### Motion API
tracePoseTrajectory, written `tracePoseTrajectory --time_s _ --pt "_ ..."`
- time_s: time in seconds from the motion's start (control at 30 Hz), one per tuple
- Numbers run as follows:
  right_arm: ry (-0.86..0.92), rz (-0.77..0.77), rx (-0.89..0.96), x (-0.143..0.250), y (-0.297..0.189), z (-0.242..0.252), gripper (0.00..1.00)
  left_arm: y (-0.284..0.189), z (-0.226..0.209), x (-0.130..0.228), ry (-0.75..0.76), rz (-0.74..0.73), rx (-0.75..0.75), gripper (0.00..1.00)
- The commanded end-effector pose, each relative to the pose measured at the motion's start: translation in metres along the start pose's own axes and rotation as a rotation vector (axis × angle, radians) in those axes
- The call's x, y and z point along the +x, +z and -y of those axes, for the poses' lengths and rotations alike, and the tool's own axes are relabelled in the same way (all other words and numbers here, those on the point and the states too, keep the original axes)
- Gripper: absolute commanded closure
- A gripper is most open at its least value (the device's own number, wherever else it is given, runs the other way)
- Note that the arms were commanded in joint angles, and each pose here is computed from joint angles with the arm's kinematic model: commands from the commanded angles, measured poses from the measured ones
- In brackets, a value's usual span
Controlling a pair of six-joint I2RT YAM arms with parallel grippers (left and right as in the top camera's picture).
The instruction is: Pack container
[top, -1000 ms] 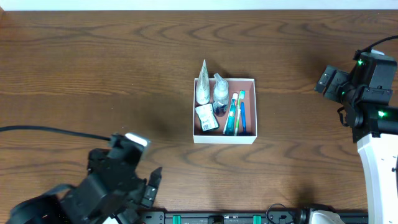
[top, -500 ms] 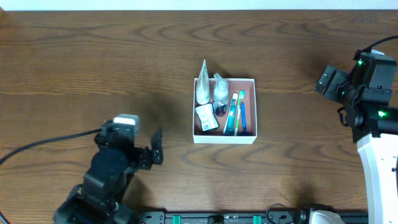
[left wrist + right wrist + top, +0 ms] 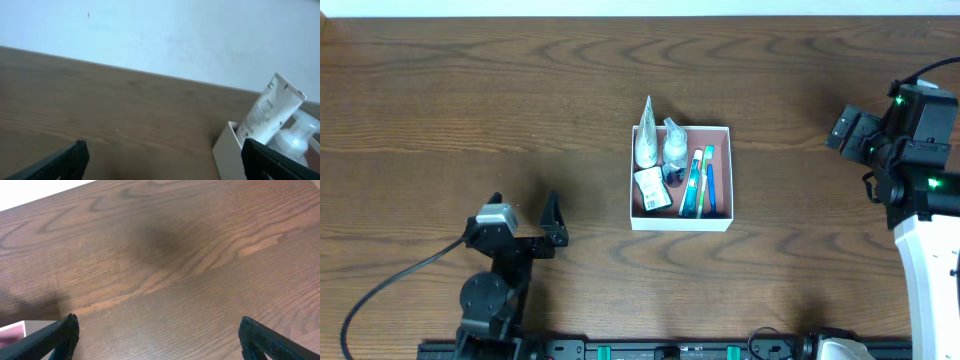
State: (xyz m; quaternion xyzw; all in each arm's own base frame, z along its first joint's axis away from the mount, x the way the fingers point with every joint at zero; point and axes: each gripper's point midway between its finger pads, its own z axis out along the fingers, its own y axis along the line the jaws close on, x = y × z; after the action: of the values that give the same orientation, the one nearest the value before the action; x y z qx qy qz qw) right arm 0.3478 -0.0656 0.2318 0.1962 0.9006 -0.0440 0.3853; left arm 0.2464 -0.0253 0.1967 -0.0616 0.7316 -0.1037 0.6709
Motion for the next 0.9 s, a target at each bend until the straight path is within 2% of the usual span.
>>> tracePoseTrajectory --time_s 0.0,0.37,0.63,0.87 --pt "0.018 0.012 0.008 -0.005 -0.002 0.002 0.01 -0.002 -0.003 0.001 0.029 0.054 0.009 0.02" --pt "0.018 0.012 0.008 -0.005 -0.002 0.002 0.01 0.001 -0.029 0.020 0.026 0.073 -0.073 0.02" --pt "0.018 0.012 0.008 -0.005 -0.002 0.002 0.01 0.000 -0.038 0.055 0.075 -0.065 -0.104 0.02" --pt "0.018 0.012 0.008 -0.005 -0.002 0.002 0.01 0.001 -0.035 0.054 0.089 -0.063 -0.087 0.02"
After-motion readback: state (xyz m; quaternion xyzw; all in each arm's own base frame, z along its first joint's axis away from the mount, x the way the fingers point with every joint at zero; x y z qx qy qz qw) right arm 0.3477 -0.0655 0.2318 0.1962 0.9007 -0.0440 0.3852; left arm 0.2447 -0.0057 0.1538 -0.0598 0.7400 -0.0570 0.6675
